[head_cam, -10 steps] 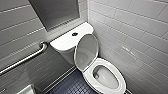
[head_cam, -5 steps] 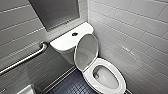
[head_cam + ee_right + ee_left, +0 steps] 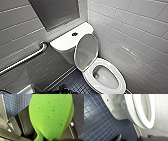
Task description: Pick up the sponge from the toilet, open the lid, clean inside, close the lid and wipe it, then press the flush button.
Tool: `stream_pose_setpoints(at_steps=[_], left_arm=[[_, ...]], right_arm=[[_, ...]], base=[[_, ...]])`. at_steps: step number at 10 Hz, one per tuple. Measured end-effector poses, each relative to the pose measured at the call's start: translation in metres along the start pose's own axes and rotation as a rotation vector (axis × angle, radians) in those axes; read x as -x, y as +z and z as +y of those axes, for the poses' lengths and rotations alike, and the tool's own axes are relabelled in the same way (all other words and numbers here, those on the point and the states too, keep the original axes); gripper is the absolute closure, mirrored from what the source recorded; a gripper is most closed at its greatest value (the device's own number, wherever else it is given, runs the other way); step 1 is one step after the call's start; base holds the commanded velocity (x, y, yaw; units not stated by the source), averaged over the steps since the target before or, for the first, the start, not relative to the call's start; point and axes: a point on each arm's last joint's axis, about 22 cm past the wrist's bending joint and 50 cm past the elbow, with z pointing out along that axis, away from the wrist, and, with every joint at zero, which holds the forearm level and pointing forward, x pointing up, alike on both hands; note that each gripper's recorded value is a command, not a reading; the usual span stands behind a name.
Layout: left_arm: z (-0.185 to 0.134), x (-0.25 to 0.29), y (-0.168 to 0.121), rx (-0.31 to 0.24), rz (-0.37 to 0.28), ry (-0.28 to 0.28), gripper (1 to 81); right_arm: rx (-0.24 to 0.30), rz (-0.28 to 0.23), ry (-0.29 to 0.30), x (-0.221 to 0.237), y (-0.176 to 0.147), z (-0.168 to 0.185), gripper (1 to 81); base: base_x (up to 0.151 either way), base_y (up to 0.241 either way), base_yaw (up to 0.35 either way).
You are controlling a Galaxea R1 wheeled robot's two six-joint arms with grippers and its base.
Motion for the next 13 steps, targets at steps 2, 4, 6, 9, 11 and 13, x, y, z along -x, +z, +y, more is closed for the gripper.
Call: stream_pose_setpoints(at_steps=[2, 4, 6, 9, 11, 13], left_arm=[[0.013, -0.024, -0.006, 0.025, 0.027, -0.103, 1.0], [0.024, -0.057, -0.011, 0.044, 0.079, -0.19, 1.0], [0.037, -0.103, -0.022, 0.057, 0.152, -0.226, 1.0], [0.058, -0.151, -0.037, 0.082, 0.215, -0.242, 1.0], [0.063, -0.172, -0.045, 0.086, 0.246, -0.262, 1.0], [0.073, -0.186, -0.051, 0.097, 0.261, -0.266, 1.0]], right_arm=[[-0.009, -0.002, 0.002, 0.003, 0.006, -0.005, 81.1], [-0.007, -0.003, 0.002, 0.004, 0.007, -0.004, 81.1], [-0.015, -0.006, 0.003, 0.007, 0.013, -0.009, 81.1], [-0.018, -0.007, 0.005, 0.008, 0.014, -0.01, 81.1], [-0.024, -0.009, 0.006, 0.01, 0.017, -0.014, 81.1], [-0.024, -0.009, 0.006, 0.009, 0.017, -0.014, 81.1]], base=[[0.0, 0.0, 0.0], [0.0, 0.0, 0.0], [0.0, 0.0, 0.0], [0.0, 0.0, 0.0], [0.0, 0.0, 0.0], [0.0, 0.0, 0.0]])
